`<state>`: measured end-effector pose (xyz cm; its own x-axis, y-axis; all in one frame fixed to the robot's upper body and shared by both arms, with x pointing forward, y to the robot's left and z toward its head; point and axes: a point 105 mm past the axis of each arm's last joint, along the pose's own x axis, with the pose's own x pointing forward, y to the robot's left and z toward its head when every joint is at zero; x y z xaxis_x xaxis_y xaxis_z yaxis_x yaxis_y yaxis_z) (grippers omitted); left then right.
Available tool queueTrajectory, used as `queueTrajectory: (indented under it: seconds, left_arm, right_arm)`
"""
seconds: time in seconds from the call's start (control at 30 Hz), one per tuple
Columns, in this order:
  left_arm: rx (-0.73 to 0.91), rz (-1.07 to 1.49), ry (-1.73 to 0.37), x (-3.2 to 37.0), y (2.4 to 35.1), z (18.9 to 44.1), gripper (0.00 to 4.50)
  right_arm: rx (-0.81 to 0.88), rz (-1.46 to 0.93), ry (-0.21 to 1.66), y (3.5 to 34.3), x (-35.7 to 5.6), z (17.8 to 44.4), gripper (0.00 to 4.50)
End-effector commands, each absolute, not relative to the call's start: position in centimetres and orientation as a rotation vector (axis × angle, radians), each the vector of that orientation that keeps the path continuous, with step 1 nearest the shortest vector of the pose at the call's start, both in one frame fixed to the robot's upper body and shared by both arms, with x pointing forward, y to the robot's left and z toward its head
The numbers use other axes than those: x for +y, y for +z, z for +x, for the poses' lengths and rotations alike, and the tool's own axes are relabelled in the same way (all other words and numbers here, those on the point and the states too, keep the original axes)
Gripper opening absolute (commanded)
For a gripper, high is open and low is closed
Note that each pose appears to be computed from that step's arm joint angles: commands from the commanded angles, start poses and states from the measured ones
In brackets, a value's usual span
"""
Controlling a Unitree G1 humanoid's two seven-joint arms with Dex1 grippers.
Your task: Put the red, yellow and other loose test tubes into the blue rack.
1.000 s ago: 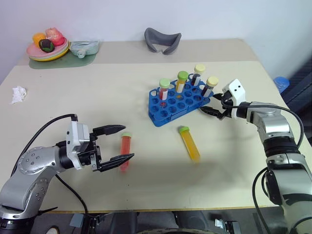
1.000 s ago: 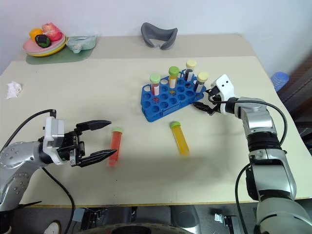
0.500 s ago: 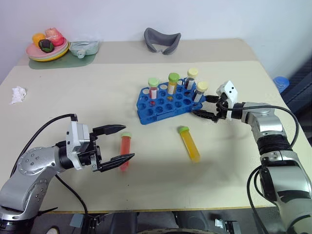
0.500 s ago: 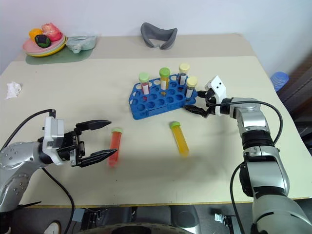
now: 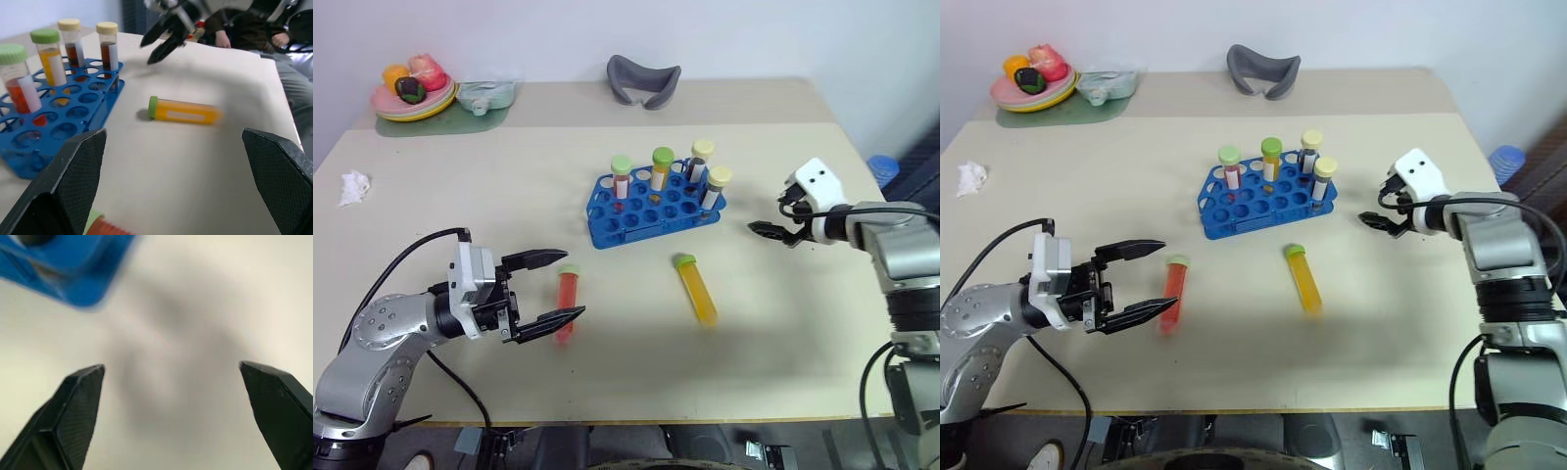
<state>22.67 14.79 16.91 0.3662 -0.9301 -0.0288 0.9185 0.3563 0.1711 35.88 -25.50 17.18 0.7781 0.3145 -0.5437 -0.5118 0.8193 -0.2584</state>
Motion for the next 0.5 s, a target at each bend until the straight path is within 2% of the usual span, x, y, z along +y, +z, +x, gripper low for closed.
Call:
queueTrajectory:
  seconds: [0.03,0.2,0.27,0.5]
  left_arm:
    - [-0.111,0.177,-1.234,14.3,17.3,22.8,4.50]
    - [-0.118,0.165,-1.262,13.9,17.3,23.4,4.50]
    - [-0.116,0.156,-1.282,13.7,17.1,23.5,4.50]
    - [-0.106,0.148,-1.302,13.8,16.9,24.0,4.50]
  right_arm:
    - [0.514,-0.296,0.500,19.5,-22.5,34.2,4.47]
    - [0.603,-0.156,0.538,19.1,-18.8,32.3,4.47]
    - [0.653,-0.140,0.589,17.7,-17.6,31.4,4.47]
    - [0.764,-0.142,0.657,15.1,-17.0,29.5,4.47]
